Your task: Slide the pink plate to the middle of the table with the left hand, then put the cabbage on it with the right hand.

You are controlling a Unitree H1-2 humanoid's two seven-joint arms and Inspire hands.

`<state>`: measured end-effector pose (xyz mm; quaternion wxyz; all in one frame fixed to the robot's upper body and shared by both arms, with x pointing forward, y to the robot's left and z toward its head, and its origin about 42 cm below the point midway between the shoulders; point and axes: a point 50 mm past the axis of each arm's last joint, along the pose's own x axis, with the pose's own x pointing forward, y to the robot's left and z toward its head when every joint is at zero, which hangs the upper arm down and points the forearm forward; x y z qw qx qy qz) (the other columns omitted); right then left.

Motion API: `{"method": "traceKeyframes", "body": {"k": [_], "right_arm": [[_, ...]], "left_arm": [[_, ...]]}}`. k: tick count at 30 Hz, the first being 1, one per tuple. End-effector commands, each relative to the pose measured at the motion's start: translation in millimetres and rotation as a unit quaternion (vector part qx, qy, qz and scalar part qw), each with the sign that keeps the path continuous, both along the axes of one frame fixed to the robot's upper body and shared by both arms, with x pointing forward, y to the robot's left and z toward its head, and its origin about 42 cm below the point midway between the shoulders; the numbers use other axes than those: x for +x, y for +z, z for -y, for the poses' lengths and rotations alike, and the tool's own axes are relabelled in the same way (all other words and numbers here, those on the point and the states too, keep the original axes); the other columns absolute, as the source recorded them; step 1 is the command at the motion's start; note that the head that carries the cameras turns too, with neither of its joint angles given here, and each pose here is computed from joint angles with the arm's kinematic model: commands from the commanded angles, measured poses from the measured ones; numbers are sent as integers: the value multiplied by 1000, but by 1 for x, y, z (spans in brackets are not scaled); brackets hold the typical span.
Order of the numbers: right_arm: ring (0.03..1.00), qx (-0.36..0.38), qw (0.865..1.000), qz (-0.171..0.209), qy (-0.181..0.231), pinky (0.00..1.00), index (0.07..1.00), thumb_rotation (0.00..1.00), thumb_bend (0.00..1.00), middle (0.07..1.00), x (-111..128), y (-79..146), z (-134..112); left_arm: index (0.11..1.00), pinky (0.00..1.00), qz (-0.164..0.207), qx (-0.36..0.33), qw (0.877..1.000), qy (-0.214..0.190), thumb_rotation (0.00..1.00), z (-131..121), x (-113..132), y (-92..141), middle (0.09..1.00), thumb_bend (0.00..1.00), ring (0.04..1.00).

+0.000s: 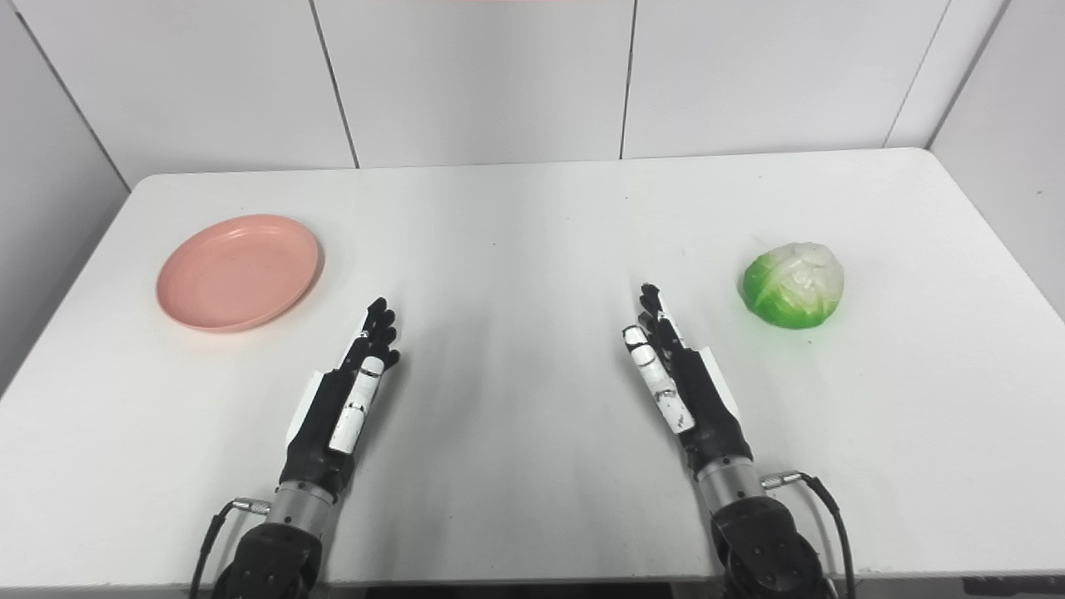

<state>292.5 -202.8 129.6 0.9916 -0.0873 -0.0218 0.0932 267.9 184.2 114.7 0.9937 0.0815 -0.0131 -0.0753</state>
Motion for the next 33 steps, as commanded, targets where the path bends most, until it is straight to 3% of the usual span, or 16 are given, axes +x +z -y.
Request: {"method": "traceKeyframes", "body": {"k": [1, 24, 33], "right_arm": [[978, 1, 1000, 21, 12, 989, 1000, 1000, 306, 999, 3, 7, -3], [976, 2, 1000, 19, 12, 989, 1000, 1000, 304, 998, 3, 5, -2], [985, -3, 1000, 19, 18, 1000, 1000, 1000, 272, 1000, 5, -7, 15]], "left_arm": [[990, 959, 1, 6, 1000, -1, 1000, -1, 4, 6, 997, 369, 990], [984, 946, 2, 6, 1000, 1, 1000, 1, 5, 1, 986, 371, 977], [984, 953, 5, 11, 1000, -10, 1000, 16, 12, -25, 990, 456, 981]]}}
